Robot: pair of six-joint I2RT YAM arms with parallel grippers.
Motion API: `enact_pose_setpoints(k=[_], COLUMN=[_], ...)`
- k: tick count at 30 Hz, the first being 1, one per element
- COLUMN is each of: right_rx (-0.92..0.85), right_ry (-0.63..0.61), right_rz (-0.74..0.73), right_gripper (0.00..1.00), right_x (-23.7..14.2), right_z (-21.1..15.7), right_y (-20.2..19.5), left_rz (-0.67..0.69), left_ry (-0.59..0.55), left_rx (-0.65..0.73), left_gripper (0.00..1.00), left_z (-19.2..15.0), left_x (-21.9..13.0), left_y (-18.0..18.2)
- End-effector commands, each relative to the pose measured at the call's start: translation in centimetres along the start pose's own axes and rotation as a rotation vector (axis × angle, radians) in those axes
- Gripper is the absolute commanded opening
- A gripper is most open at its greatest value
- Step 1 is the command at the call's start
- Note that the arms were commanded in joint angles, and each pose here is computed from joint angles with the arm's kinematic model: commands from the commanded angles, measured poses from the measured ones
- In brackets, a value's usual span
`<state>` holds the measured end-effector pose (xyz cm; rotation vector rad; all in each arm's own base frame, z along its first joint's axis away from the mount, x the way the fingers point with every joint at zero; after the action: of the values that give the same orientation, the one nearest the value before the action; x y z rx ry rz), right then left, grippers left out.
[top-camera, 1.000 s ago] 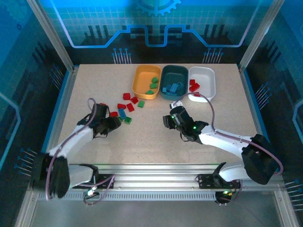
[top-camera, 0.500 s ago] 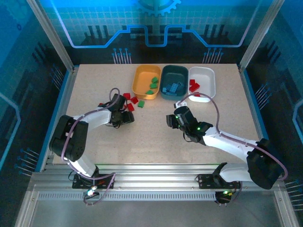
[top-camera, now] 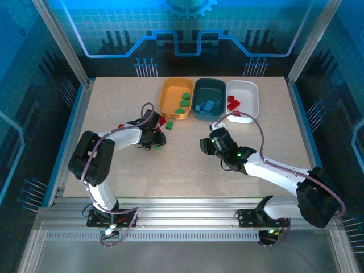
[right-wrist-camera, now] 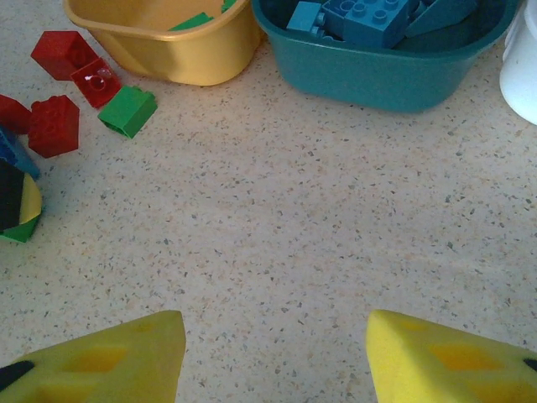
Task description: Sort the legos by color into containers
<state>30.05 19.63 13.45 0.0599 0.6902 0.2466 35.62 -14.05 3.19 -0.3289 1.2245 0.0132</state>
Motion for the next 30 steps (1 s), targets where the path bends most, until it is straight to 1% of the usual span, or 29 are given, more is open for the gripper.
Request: enact_pose_setpoints(k=[1,4,7,10,13,15,18,21,23,26,30], right_rx=[0.024,0.028,0.034,0.04,0.045,0.049,0.049,0.056,0.075,0.095,0.106], right_ry=[-0.006,-0.013,-0.017,-0.018,-0.016,-0.015,-0.019,-0.034,-0.045,-0.056,-0.056], right_rz=[-0.008,-0.011,-0.015,-0.024,-0.032,-0.034,-0.042,-0.077,-0.079,-0.079,-0.082], right_gripper=[0.61,0.61,0.61,0.61,0.61,0.61,0.61,0.61,0.61,0.61,0.61], right_x=[-0.2,-0.3,-0.3,-0.2,-0.1,-0.1,-0.3,-0.6,-0.9,-1.1,-1.2], right_z=[0.2,0.3,0.3,0.2,0.1,0.1,0.2,0.6,0.7,0.8,0.8], right_y=[-0.6,-0.7,-0.8,-1.1,-1.3,-1.4,-1.6,-2.6,-3.1,-3.6,-3.9], left_rz=[0.041,0.028,-0.005,-0.055,-0.106,-0.124,-0.144,-0.215,-0.246,-0.297,-0.322], left_ry=[0.013,0.015,-0.009,-0.036,-0.072,-0.103,-0.158,-0.18,-0.184,-0.213,-0.204], left_rx=[0.032,0.057,0.097,0.114,0.117,0.132,0.146,0.118,0.089,0.082,0.054], left_gripper=[0.41,0.32,0.27,0.25,0.25,0.25,0.26,0.25,0.23,0.23,0.23], left_z=[-0.3,-0.6,-0.7,-0.1,1.3,2.6,5.7,9.4,12.1,15.5,18.7], left_x=[0.0,-0.6,-2.1,-3.8,-5.7,-6.8,-8.1,-7.2,-6.3,-4.9,-2.1], left_y=[-0.1,-1.4,-3.5,-5.4,-7.0,-8.1,-9.7,-11.0,-11.7,-13.5,-15.0])
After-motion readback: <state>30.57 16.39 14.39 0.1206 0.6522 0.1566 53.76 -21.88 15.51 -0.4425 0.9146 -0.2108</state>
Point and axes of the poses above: each hand's point on the last joint's axis, 136 mm out from that joint toward the fingers, its own x axis out along the fingers, its own y axis along the line the jaws close on, z = x × y, the point moved 1 cm from there along -x, back along the fingers, and after that the axes turned 1 degree about -x, right-handed, at the moved point
